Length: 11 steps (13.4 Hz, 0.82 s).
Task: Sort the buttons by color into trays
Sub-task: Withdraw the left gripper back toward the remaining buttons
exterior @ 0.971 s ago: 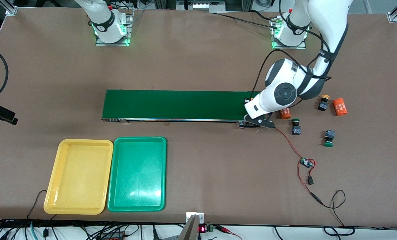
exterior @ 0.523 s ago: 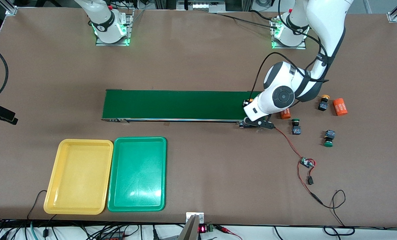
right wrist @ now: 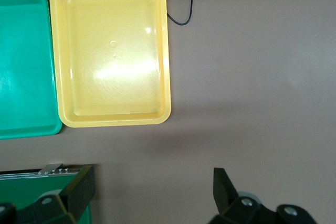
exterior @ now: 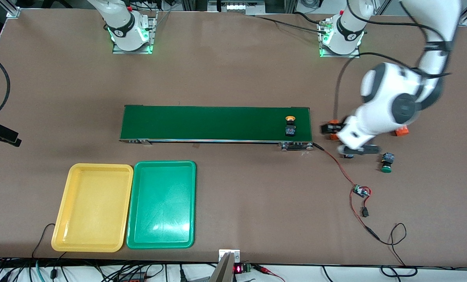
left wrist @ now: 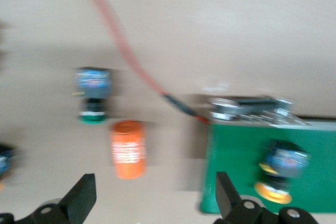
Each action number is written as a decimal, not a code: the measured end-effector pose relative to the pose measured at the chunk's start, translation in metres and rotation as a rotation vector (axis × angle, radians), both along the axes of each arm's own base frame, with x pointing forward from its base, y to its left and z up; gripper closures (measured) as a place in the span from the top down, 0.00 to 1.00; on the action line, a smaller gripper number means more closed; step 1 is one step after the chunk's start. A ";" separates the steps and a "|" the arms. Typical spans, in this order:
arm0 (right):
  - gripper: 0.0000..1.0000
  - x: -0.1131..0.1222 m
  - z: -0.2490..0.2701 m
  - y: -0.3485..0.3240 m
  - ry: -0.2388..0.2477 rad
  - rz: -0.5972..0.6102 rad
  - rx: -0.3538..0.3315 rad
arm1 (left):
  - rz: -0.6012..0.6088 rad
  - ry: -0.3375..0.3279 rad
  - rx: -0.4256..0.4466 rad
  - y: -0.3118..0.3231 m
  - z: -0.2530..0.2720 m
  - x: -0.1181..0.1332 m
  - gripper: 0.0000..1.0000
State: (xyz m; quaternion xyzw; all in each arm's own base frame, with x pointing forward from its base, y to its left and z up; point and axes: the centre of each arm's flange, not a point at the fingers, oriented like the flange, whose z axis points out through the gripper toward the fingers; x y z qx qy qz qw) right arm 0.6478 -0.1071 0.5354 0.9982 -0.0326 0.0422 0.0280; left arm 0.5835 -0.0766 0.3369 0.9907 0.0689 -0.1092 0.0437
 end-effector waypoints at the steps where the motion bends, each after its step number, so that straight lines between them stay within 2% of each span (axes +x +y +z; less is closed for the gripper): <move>1: 1.00 0.000 0.000 0.000 0.000 0.000 0.000 | 0.054 0.014 0.003 0.034 -0.006 0.000 1.00; 3: 1.00 0.000 -0.001 0.000 0.001 0.000 0.000 | 0.125 0.044 0.020 0.087 -0.020 -0.006 1.00; 5: 1.00 0.000 -0.001 0.000 0.001 0.000 0.000 | 0.146 0.072 0.056 0.121 -0.033 -0.017 1.00; 8: 1.00 0.000 -0.001 0.000 0.001 0.000 0.000 | 0.093 0.101 0.118 0.136 -0.047 -0.028 1.00; 11: 1.00 0.001 0.000 0.000 -0.002 0.000 0.000 | -0.014 0.123 0.151 0.151 -0.063 -0.038 1.00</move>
